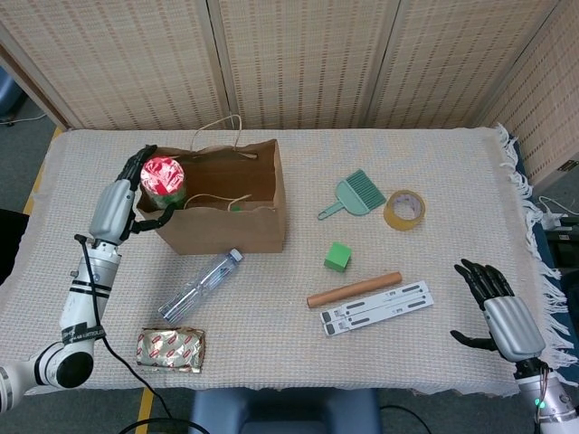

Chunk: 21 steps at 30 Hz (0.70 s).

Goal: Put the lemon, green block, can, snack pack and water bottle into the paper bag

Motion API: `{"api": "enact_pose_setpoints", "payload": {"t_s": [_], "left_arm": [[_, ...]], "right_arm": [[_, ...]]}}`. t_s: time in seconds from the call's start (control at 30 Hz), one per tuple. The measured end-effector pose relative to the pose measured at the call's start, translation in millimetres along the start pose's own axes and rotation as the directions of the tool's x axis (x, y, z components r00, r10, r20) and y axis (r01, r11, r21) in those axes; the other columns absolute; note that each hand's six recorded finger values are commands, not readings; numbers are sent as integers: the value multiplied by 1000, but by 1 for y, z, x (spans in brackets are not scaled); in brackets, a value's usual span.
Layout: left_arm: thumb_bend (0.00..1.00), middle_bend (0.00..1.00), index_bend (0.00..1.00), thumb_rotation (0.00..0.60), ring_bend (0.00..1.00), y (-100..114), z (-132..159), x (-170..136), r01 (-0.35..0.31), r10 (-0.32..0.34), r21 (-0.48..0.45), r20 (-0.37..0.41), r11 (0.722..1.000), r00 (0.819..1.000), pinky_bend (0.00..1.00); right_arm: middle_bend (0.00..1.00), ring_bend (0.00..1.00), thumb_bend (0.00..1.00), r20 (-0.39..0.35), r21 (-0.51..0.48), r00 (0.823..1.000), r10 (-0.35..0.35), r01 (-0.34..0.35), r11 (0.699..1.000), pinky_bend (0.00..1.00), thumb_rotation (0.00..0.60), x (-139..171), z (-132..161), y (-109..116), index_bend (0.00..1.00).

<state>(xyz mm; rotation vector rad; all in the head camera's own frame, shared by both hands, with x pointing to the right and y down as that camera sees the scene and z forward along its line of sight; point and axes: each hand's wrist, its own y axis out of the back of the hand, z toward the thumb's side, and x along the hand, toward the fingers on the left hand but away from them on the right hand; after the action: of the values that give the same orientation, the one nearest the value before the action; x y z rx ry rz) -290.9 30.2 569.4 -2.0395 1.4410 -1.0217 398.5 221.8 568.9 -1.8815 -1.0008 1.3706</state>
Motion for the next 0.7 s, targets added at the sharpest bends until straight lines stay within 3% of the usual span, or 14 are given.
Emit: {"api": "enact_pose_setpoints", "payload": {"t_s": [0.23,0.37,0.7], "left_arm": [[348,0,0,600,0,-2,2,-1,2,-2,-15,-1,1000,1000,132],[335,0,0,600,0,0,6,1,-8,7,-69,-4,998,1000,120],[332,0,0,600,0,-10,33,18,28,-28,-130,-2,991,1000,120]], "right_arm": [[0,0,0,-2,-3,1000,3,-3,1000,0,600,0,0,1,0],[0,0,0,-3,-2,1000,6,-6,1000,0,600,1,0,0,0],[0,0,0,2,7,1000,3,-3,1000,0,600,0,-1,0,0]]}}
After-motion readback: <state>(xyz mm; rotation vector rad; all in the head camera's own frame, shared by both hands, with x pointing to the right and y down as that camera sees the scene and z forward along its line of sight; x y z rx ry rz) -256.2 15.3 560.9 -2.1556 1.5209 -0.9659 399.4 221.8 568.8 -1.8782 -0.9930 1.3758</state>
